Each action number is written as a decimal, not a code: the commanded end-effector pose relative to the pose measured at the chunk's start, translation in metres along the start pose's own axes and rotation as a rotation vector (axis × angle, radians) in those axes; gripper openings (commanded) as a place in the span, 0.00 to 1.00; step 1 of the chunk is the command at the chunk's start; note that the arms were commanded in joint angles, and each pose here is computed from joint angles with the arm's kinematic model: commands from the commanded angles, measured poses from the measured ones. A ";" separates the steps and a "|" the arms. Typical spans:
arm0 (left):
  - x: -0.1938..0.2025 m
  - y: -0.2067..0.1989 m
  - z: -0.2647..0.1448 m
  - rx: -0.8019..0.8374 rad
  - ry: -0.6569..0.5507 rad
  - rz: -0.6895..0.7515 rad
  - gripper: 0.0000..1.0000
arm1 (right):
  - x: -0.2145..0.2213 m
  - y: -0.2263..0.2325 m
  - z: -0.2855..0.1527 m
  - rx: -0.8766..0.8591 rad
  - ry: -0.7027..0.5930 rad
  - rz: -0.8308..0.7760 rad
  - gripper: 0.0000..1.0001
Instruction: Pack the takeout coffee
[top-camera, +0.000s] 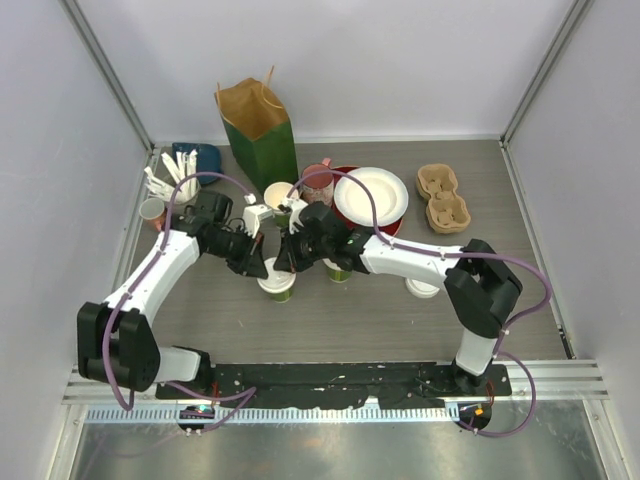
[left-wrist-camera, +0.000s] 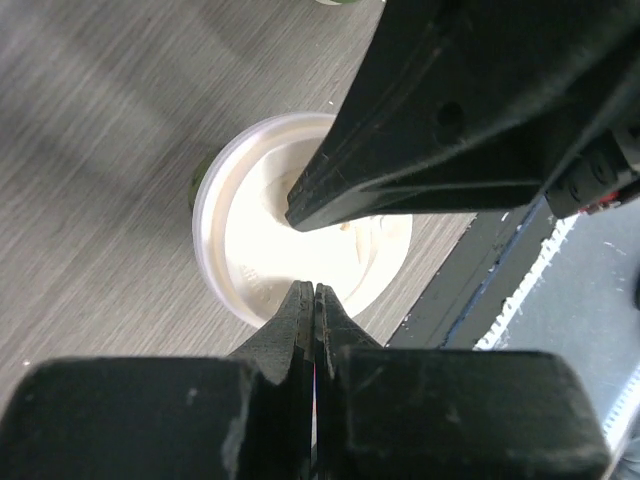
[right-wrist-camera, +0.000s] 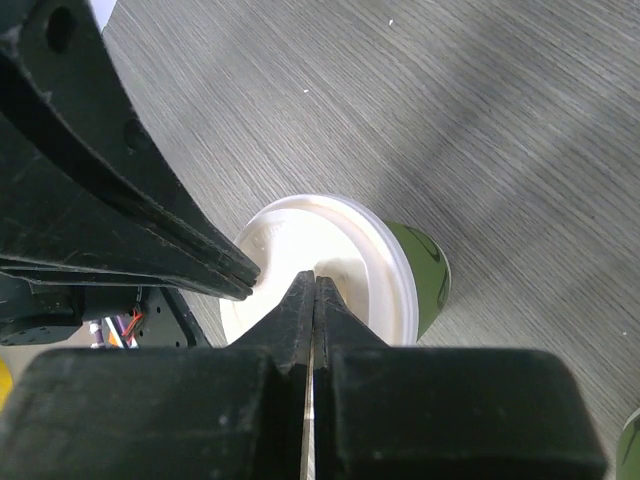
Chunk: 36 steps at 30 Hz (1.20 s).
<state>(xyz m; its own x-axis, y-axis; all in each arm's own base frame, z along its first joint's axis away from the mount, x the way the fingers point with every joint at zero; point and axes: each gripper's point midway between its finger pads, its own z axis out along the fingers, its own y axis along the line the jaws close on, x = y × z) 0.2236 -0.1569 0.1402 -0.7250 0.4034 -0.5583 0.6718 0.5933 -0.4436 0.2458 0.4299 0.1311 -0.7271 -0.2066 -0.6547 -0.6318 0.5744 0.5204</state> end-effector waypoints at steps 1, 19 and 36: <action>-0.004 0.002 0.006 0.014 -0.005 -0.013 0.00 | 0.014 -0.008 -0.005 0.047 0.029 0.009 0.01; -0.076 -0.034 -0.077 -0.122 -0.241 0.186 0.10 | -0.096 0.078 -0.063 -0.042 -0.169 -0.208 0.01; -0.144 0.014 -0.149 -0.510 -0.425 0.193 0.75 | -0.145 -0.103 -0.244 0.624 -0.437 -0.017 0.87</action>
<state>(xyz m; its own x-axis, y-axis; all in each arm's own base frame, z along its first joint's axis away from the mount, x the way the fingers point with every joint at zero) 0.2863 -0.1075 0.2691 -0.5366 0.3080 -0.7856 0.5810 0.8100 -0.0793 0.3447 0.2526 0.3293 -0.4300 0.0335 -0.9022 -0.4059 0.8855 0.2263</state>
